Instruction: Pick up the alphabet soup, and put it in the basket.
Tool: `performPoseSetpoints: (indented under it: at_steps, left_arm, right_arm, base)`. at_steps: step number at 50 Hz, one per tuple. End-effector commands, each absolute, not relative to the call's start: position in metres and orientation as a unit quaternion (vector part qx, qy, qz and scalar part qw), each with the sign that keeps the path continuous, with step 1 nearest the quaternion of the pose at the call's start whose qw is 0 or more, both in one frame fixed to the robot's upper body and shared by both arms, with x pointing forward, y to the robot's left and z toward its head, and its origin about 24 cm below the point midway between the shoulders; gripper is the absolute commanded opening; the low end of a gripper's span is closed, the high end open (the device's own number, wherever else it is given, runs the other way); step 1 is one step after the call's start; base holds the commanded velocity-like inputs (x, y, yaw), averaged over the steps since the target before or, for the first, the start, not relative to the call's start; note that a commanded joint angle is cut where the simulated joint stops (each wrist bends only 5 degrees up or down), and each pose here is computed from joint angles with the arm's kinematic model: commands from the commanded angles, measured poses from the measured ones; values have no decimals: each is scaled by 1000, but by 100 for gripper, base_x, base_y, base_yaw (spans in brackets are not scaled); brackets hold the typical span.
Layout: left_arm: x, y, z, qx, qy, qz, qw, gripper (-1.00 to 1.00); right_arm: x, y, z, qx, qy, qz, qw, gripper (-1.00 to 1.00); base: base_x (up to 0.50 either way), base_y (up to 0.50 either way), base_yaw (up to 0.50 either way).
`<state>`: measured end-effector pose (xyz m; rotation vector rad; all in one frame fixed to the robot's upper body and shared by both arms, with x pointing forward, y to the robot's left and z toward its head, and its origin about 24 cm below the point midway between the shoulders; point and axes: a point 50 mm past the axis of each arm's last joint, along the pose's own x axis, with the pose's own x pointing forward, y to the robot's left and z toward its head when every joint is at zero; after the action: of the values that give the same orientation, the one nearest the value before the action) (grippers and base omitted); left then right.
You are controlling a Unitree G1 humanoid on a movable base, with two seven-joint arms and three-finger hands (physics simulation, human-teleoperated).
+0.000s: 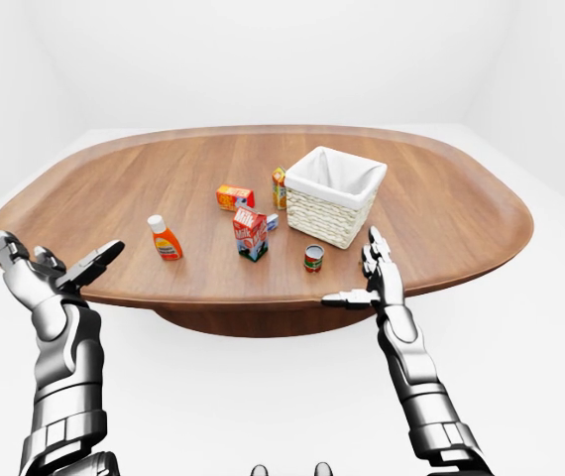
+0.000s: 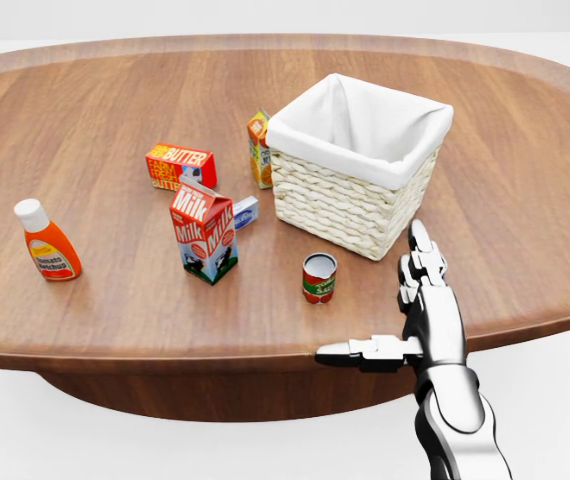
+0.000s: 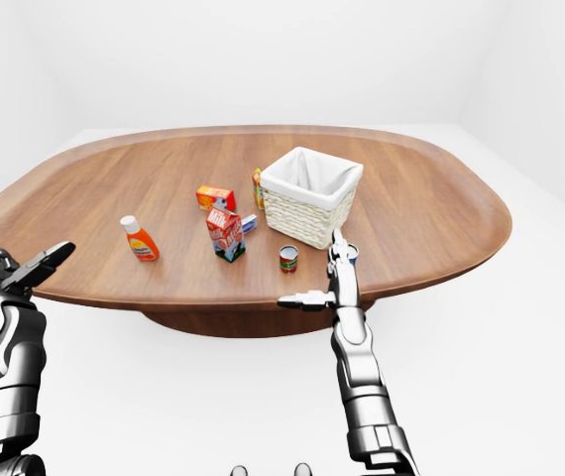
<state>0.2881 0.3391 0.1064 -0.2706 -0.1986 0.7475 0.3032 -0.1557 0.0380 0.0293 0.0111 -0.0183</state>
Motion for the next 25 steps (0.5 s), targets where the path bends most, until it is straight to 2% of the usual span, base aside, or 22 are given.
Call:
performPoseSetpoints:
  at_steps: [1, 25]
  left_arm:
    - [288, 338, 106, -130, -96, 361, 918, 100]
    - [290, 338, 101, -130, -83, 363, 919, 100]
  right_arm:
    - [300, -156, 36, 19, 9, -8, 1000, 100]
    - [298, -154, 27, 20, 25, -9, 999, 100]
  base:
    - [0, -22, 0]
    - [0, -22, 0]
